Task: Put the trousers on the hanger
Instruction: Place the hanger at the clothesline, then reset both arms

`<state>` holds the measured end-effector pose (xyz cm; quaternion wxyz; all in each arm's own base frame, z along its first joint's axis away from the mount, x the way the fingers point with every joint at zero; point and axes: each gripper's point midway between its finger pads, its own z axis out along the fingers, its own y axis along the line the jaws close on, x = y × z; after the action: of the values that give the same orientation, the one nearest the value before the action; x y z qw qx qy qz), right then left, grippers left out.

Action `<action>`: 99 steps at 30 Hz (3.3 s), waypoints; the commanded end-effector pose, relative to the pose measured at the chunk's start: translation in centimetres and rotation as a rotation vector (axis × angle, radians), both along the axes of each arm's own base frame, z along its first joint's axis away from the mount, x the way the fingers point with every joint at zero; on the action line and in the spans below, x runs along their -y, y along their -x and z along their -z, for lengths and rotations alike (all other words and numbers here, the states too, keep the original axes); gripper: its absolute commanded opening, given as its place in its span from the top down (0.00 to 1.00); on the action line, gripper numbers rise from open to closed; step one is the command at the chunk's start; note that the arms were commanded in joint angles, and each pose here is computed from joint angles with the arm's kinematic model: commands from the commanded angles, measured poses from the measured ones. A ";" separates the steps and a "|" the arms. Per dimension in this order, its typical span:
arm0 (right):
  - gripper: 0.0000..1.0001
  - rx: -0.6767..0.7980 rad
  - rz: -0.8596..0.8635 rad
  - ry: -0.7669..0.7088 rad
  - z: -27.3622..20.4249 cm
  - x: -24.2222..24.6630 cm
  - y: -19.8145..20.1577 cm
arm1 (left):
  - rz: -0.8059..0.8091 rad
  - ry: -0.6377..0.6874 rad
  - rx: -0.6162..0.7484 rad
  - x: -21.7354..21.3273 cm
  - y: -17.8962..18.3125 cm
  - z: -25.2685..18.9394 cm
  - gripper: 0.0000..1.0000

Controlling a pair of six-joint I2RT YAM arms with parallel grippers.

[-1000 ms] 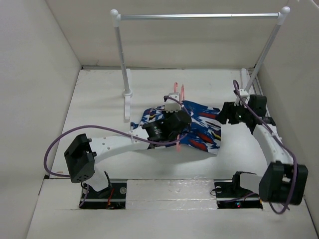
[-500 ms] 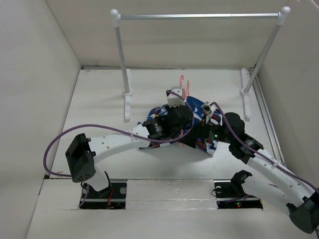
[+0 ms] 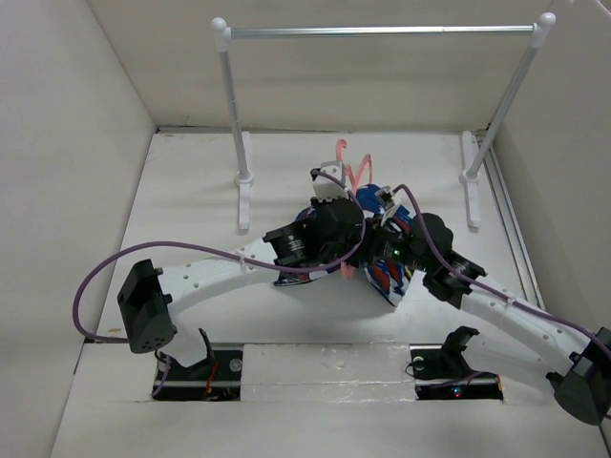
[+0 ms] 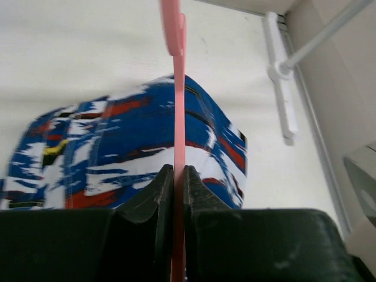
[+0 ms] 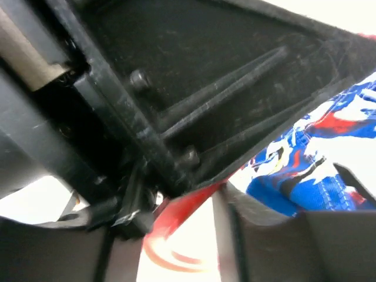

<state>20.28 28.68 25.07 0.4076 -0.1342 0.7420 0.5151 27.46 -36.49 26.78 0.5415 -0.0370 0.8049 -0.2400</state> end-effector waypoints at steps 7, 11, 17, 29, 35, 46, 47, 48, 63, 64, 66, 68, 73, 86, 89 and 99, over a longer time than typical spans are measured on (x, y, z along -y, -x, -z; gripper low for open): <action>1.00 0.094 0.127 -0.135 -5.9 0.4 -1.9 | 0.048 0.321 0.104 -1.3 1.0 -11.0 1.00; 1.00 0.124 0.134 -0.187 -8.6 0.6 -1.7 | 0.109 0.385 0.139 -1.3 0.8 -13.8 1.00; 1.00 0.181 0.165 -0.259 -12.3 2.2 -2.7 | 0.215 0.434 0.206 -0.8 1.3 -19.2 0.51; 1.00 0.361 0.228 -0.356 -20.0 9.4 -6.6 | 0.284 0.456 0.346 -4.9 3.9 -25.8 0.27; 1.00 0.444 0.272 -0.398 -23.6 13.5 -9.5 | 0.213 0.348 0.249 -6.8 3.4 -20.0 0.24; 1.00 0.529 0.329 -0.453 -27.8 18.4 -12.8 | 0.146 0.260 0.103 -9.4 4.1 -11.9 0.23; 1.00 0.526 0.340 -0.449 -27.7 18.9 -13.2 | 0.147 0.249 0.087 -9.4 4.2 -10.9 0.23; 1.00 0.521 0.350 -0.450 -27.6 19.3 -13.6 | 0.147 0.247 0.080 -9.4 4.2 -10.6 0.23; 1.00 0.419 0.466 -0.453 -22.3 25.0 -18.4 | 0.137 0.206 0.034 -9.2 4.0 -8.0 0.23; 1.00 0.396 0.468 -0.451 -21.3 25.1 -18.9 | 0.135 0.202 0.031 -9.2 4.0 -7.9 0.23; 1.00 0.381 0.466 -0.442 -20.5 25.5 -19.0 | 0.135 0.201 0.029 -9.1 4.0 -7.8 0.23; 1.00 0.368 0.476 -0.436 -19.7 25.8 -19.2 | 0.134 0.198 0.026 -9.0 3.9 -7.7 0.23; 1.00 0.334 0.514 -0.408 -17.8 26.6 -19.3 | 0.140 0.195 0.017 -8.7 3.9 -7.4 0.22; 0.00 0.333 0.703 -0.060 -17.3 30.6 -18.3 | 0.102 0.038 -0.058 -8.1 2.6 -5.4 0.01; 0.00 0.409 0.732 -0.010 -20.2 30.6 -17.2 | 0.103 0.010 -0.071 -7.8 2.4 -5.2 0.01; 0.00 0.638 0.602 0.212 -23.4 23.0 -11.2 | 0.032 0.174 -0.055 -13.9 -0.7 -8.2 0.01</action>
<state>33.85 2.63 48.65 0.7253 -0.0296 0.6369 0.2598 27.52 -25.37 31.81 0.4900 -0.0474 0.8232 -0.2827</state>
